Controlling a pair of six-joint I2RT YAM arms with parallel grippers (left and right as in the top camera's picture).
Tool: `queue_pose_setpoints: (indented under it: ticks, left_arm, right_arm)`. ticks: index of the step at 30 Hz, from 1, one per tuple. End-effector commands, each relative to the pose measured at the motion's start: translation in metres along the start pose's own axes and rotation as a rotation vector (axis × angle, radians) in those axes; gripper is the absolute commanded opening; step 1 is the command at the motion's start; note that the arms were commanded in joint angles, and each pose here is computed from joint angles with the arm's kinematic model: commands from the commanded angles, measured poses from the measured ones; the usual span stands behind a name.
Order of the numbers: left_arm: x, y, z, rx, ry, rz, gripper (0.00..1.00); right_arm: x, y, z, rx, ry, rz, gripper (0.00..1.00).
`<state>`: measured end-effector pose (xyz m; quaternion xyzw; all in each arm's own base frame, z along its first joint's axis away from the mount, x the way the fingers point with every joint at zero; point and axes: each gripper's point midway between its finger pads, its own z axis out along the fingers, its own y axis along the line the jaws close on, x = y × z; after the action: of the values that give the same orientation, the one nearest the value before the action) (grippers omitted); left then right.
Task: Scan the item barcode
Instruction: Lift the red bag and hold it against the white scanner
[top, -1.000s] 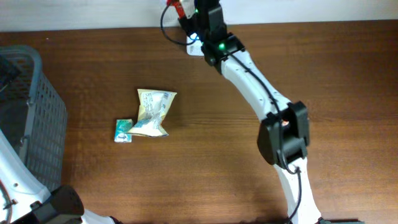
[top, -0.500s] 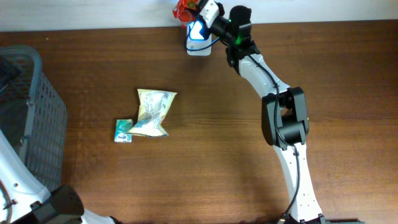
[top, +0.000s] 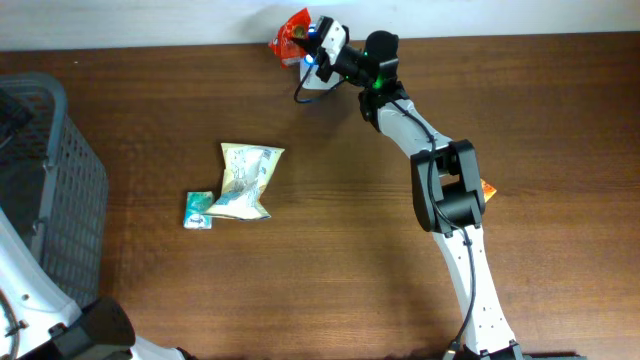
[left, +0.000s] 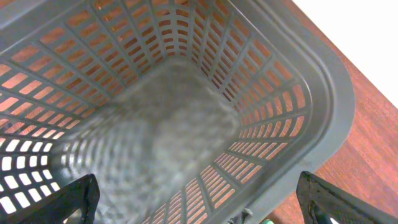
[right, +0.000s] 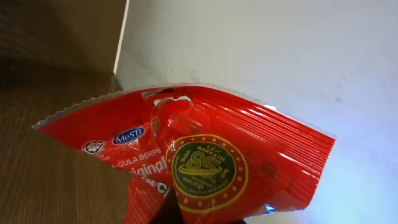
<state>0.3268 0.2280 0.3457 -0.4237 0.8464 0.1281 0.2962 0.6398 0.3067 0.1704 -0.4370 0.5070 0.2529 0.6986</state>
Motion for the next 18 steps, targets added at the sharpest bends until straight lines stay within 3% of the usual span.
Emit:
queue_pose_setpoints:
  ticks: [1,9,12,18]
  left_arm:
    - [-0.003,0.001,-0.004,0.003,-0.013,-0.015,0.99]
    - [-0.003,0.001,-0.004,0.003,-0.013,-0.015,0.99]
    - [-0.003,0.001,-0.004,0.003,-0.013,-0.015,0.99]
    - [-0.003,0.001,-0.004,0.003,-0.013,-0.015,0.99]
  right_arm:
    - [-0.013,-0.001,-0.005,-0.037,-0.047,-0.025,0.04]
    - [-0.037,0.015,-0.018,-0.187,-0.154,-0.126,0.04]
    - [-0.059,0.031,-0.028,-0.284,-0.249,-0.249,0.04]
    - [-0.070,0.009,-0.034,-0.235,-0.250,-0.261,0.04]
